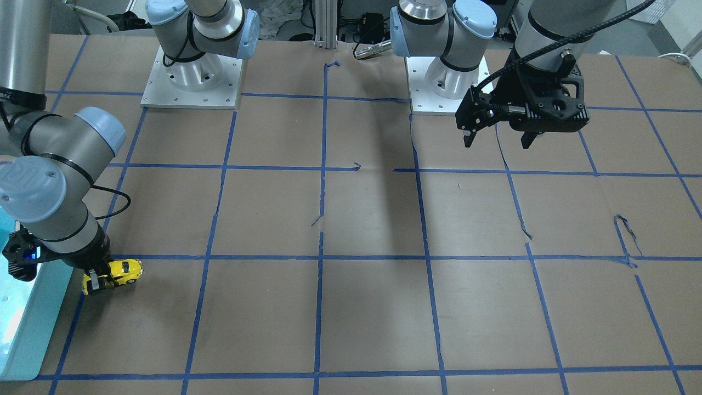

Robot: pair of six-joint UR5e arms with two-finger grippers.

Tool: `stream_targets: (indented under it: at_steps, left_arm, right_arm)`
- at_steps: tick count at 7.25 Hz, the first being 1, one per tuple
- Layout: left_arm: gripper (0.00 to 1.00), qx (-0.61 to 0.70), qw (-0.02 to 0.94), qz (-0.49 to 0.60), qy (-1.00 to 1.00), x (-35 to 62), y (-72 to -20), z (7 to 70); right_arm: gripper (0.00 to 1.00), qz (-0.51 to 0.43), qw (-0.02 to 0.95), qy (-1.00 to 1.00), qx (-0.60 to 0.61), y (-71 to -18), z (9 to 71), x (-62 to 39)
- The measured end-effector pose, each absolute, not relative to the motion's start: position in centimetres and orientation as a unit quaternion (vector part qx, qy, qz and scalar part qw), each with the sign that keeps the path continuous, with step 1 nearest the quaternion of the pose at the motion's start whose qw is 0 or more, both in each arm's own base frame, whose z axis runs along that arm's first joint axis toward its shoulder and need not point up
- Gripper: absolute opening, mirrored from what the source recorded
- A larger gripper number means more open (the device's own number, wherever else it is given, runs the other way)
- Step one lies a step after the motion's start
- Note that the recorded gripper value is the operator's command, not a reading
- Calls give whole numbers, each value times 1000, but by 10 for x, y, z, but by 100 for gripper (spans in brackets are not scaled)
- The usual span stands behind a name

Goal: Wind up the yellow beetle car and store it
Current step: 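Close the right gripper on the yellow car and lift it, then carry the car over the blue bin and release it inside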

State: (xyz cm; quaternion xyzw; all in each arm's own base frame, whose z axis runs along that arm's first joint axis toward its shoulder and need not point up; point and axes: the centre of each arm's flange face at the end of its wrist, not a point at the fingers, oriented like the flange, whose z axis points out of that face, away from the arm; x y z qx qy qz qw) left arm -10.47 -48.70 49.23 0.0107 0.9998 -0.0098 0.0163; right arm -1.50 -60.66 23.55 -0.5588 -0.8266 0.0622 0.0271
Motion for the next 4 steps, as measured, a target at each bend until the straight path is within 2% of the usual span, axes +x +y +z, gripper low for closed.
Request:
stream_targets:
  at_steps: [3,4]
  left_arm:
    - [100,10,17,-22,1000,-104,-489,494]
    - [100,9,17,-23,1000,-104,-490,494]
  right_arm:
    - [25,49,8,-842,-537,-619,300,-16]
    - [27,46,11,-861,-506,-625,322,-19]
